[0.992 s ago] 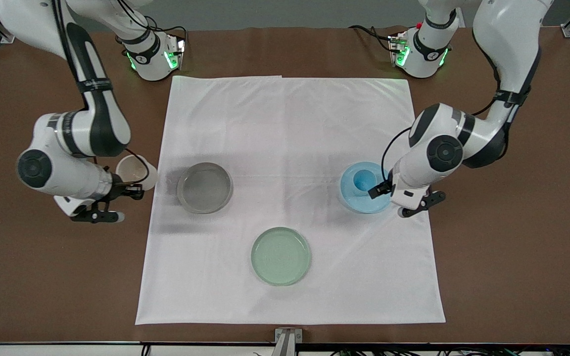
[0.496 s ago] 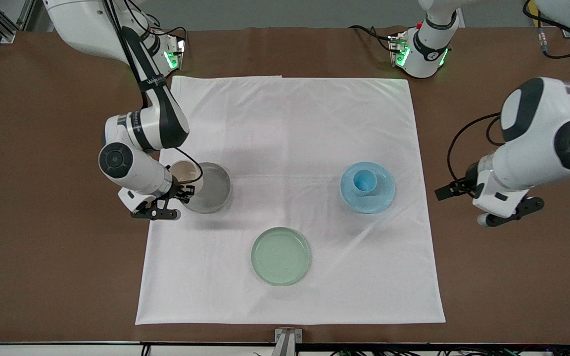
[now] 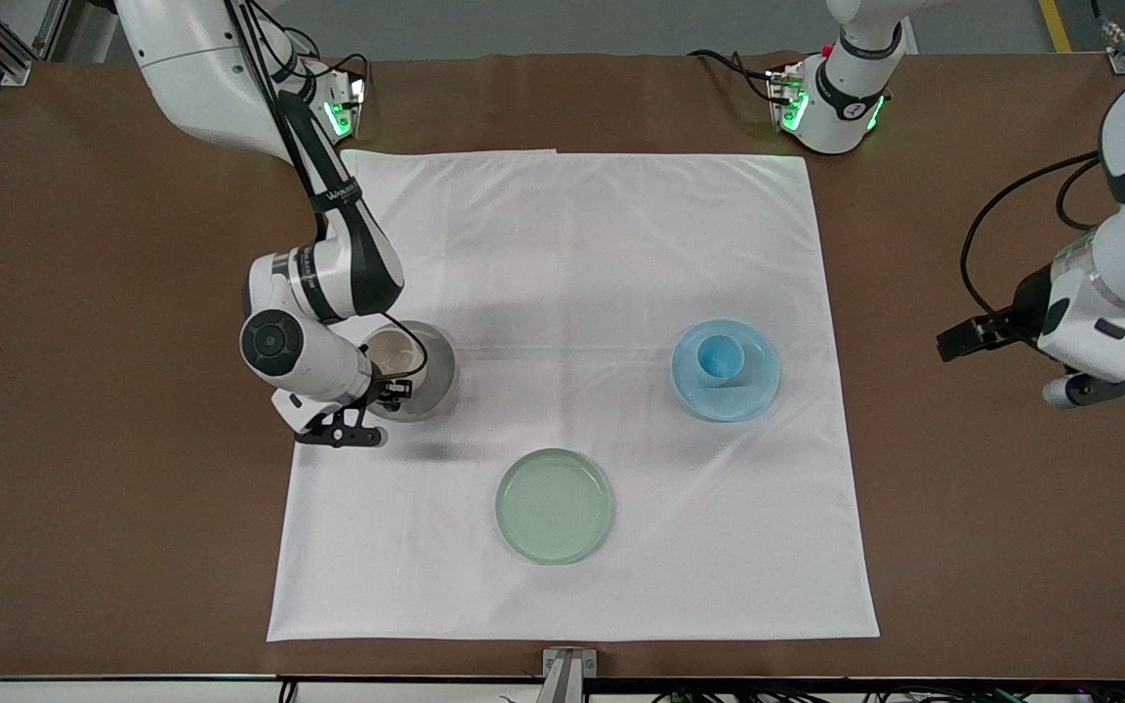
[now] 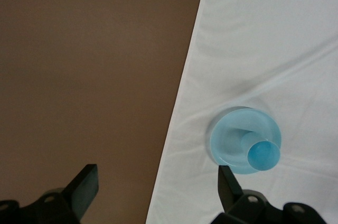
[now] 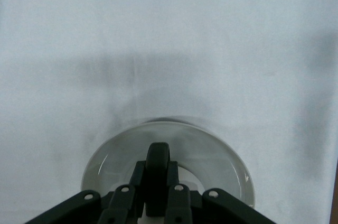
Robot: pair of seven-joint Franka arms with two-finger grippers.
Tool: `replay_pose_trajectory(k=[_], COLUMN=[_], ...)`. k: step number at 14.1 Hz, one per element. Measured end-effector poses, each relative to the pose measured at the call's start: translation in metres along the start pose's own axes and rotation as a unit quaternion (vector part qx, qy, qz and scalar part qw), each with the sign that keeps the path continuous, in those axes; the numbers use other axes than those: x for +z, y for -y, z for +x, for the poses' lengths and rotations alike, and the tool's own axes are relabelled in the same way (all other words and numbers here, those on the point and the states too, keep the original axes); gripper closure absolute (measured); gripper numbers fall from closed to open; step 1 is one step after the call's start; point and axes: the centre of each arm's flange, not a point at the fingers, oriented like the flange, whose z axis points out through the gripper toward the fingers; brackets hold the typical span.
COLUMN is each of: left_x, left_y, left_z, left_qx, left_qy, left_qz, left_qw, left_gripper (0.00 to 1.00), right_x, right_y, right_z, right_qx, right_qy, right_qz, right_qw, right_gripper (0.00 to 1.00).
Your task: Place blue cup in blue plate and white mug in gray plate
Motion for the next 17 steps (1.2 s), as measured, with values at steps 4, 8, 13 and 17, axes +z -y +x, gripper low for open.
replay_pose_trajectory(k=[4,8,13,17], left_x=[-0.070,-0.085,-0.065,-0.066], left_y=[0.024,0.035,0.038,0.034], left_z=[-0.046,-0.064,-0.074,-0.079], left_qx=[0.043,0.076,0.078,0.083], left_qy=[-0.026,-0.026,-0.022,-0.022], left_qz=[0.023,0.018,0.017,0.014], left_qw=[0.998,0.997,0.997,0.996], left_gripper=[0.00,0.00,0.00,0.00], right_x=[0.004,-0.032,-0.213,-0.255], right_y=[0.001,-0.010,-0.107,-0.199], right_z=[0.001,0.000,-0.044,-0.081], right_qx=[0.000,0.007,0.051,0.052], right_qy=[-0.001,0.035,0.084,0.071], right_qz=[-0.001,-0.006,0.006,0.012], right_qw=[1.000,0.999,0.995,0.996], right_gripper=[0.74,0.33,0.00,0.00])
